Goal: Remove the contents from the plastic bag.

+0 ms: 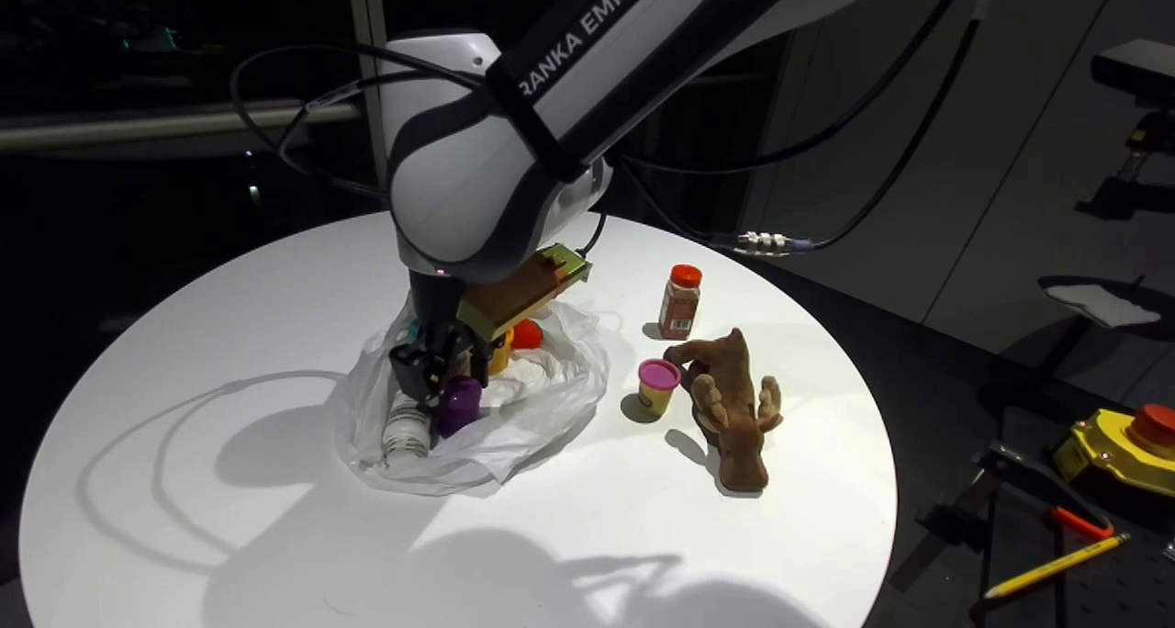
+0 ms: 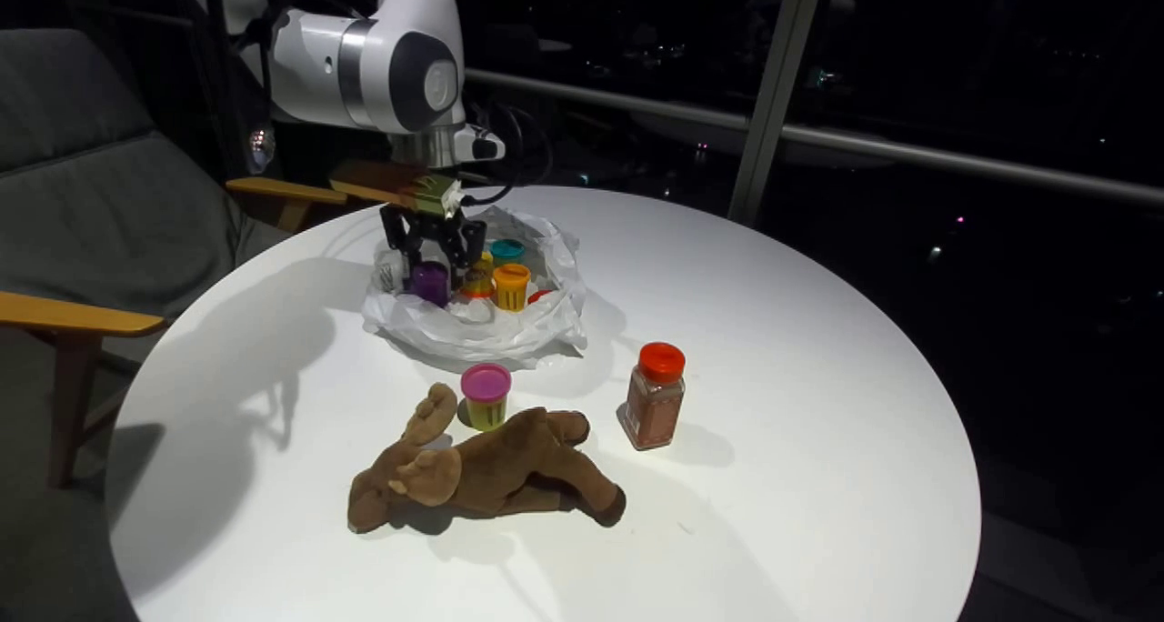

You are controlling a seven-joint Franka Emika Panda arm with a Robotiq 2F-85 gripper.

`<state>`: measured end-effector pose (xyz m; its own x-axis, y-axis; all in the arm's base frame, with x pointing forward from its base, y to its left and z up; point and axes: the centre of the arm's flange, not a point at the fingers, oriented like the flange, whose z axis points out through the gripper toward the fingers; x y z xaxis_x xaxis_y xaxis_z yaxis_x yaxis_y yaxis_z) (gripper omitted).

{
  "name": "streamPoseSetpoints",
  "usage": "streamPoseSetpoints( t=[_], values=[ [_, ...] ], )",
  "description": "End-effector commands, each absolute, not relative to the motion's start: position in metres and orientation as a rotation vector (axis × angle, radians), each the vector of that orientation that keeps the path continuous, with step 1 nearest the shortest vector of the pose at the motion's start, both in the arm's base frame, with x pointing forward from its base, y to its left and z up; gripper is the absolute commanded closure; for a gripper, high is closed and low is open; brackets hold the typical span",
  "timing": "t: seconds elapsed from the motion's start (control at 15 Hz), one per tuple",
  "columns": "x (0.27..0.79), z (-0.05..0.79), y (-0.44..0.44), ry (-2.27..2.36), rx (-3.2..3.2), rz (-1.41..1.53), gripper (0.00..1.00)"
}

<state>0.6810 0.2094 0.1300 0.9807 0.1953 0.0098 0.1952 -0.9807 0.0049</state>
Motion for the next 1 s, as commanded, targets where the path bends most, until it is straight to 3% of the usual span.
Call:
streamPoseSetpoints(
  t=[0.0,0.07,0.13,0.47,0.93],
  values=[
    [0.693,0.134,0.212,0.333,3.111,0.014,0.65],
    [0.692,0.138,0.211,0.327,3.103,0.017,0.73],
    [0.69,0.144,0.209,0.32,3.094,0.025,0.74],
    [0.655,0.199,0.183,0.276,3.013,0.079,0.74],
    [0.563,0.247,0.16,0.194,2.99,0.012,0.74]
  ],
)
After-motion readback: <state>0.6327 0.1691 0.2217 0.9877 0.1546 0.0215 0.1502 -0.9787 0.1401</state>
